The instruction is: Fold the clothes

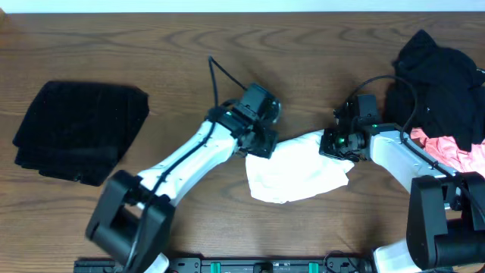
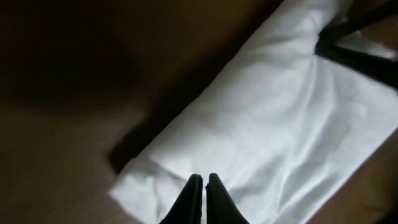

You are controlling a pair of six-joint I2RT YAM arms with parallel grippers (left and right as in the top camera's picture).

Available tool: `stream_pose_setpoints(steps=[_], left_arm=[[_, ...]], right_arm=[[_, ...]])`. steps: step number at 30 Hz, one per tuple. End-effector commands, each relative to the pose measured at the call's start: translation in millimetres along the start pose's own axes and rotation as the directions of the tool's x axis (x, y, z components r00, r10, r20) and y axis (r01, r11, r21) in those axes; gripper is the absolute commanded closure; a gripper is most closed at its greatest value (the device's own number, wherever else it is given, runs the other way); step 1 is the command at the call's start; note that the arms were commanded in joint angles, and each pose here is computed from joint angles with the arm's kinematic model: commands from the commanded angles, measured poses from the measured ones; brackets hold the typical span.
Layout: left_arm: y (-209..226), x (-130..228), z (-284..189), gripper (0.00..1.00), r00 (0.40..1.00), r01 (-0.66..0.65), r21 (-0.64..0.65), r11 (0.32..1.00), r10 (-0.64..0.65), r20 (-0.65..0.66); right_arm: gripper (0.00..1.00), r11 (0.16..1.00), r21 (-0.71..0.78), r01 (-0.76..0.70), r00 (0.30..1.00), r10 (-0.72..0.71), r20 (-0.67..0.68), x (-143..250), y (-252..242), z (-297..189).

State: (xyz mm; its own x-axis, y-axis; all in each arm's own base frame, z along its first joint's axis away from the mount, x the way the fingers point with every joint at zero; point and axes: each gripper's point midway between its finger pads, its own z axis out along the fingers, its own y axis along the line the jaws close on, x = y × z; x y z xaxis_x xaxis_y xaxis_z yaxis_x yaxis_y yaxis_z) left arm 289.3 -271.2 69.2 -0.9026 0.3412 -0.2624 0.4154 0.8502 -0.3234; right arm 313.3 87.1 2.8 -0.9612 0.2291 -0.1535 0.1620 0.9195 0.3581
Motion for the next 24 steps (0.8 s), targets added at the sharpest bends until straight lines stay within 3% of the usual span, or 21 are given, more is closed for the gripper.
stream_pose_setpoints(steps=[1, 4, 7, 11, 15, 21, 24], left_arm=[[3.2, 12.7, 26.5, 0.95, 0.997, 0.019, -0.023, 1.0, -0.021, -0.077], [11.7, 21.7, 41.4, 0.94, 0.992, 0.028, -0.05, 0.998, -0.034, -0.122], [38.5, 32.8, 45.9, 0.94, 0.985, 0.05, -0.176, 0.983, -0.078, -0.157], [92.5, 56.4, 23.5, 0.94, 0.958, 0.128, -0.447, 0.885, -0.228, -0.177], [129.3, 74.9, -0.1, 0.94, 0.918, 0.192, -0.582, 0.79, -0.354, -0.178], [133.9, 66.8, -18.1, 0.94, 0.917, 0.242, -0.556, 0.795, -0.375, -0.137], [98.4, 37.2, -25.7, 0.94, 0.958, 0.23, -0.378, 0.897, -0.277, -0.075]], right_arm=[[0.99, 0.992, 0.127, -0.009, 0.999, 0.015, -0.045, 15.0, -27.0, 15.1], [0.99, 0.992, 0.126, -0.009, 0.999, 0.014, -0.044, 14.9, -26.9, 15.0], [0.99, 0.992, 0.126, -0.009, 0.999, 0.014, -0.044, 14.9, -26.9, 15.0], [0.99, 0.992, 0.128, -0.009, 0.999, 0.015, -0.047, 15.6, -27.3, 15.0], [0.99, 0.992, 0.128, -0.009, 0.999, 0.015, -0.046, 15.5, -27.2, 15.0], [0.99, 0.991, 0.135, -0.012, 0.998, 0.021, -0.065, 20.3, -29.0, 14.5], [0.99, 0.99, 0.139, -0.009, 0.998, 0.018, -0.066, 20.6, -29.7, 14.4]])
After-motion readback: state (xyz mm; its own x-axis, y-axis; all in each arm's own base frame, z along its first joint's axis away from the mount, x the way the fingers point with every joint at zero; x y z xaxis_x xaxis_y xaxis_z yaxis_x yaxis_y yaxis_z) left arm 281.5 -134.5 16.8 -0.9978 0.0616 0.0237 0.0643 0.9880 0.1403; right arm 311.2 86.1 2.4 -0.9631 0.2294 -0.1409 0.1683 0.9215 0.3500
